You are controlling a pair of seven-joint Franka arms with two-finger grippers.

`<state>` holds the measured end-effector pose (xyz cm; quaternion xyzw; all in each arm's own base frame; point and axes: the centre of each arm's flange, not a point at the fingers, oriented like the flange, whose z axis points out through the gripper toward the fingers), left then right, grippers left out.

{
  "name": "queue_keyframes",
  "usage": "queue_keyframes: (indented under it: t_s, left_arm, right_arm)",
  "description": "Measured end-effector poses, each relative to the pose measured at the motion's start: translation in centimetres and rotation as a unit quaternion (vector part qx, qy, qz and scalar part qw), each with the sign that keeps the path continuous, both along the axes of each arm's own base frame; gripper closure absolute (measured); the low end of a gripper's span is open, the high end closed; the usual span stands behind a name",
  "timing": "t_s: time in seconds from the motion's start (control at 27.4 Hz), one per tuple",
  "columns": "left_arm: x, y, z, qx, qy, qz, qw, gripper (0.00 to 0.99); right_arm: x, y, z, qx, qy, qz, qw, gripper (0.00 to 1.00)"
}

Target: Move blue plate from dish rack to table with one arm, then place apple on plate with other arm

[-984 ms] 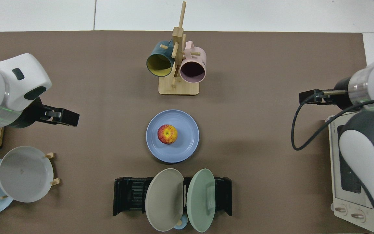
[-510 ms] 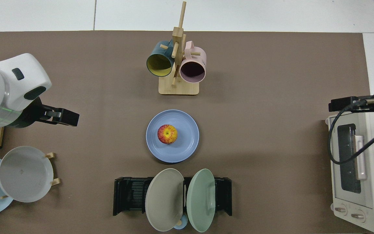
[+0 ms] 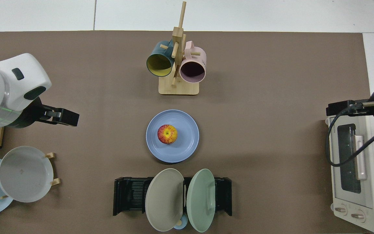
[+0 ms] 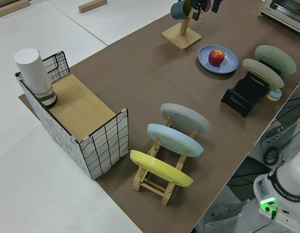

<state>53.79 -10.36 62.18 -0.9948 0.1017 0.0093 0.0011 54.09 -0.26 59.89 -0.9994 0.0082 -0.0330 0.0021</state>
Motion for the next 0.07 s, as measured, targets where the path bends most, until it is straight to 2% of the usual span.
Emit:
queue_keyframes:
  t_s: [0.07]
  left_arm:
    - [0.0,0.0,0.0,0.0,0.0,0.0,1.0,0.0]
  right_arm:
    - [-0.04,0.06,-0.35,0.0,0.004,0.001,1.0,0.0]
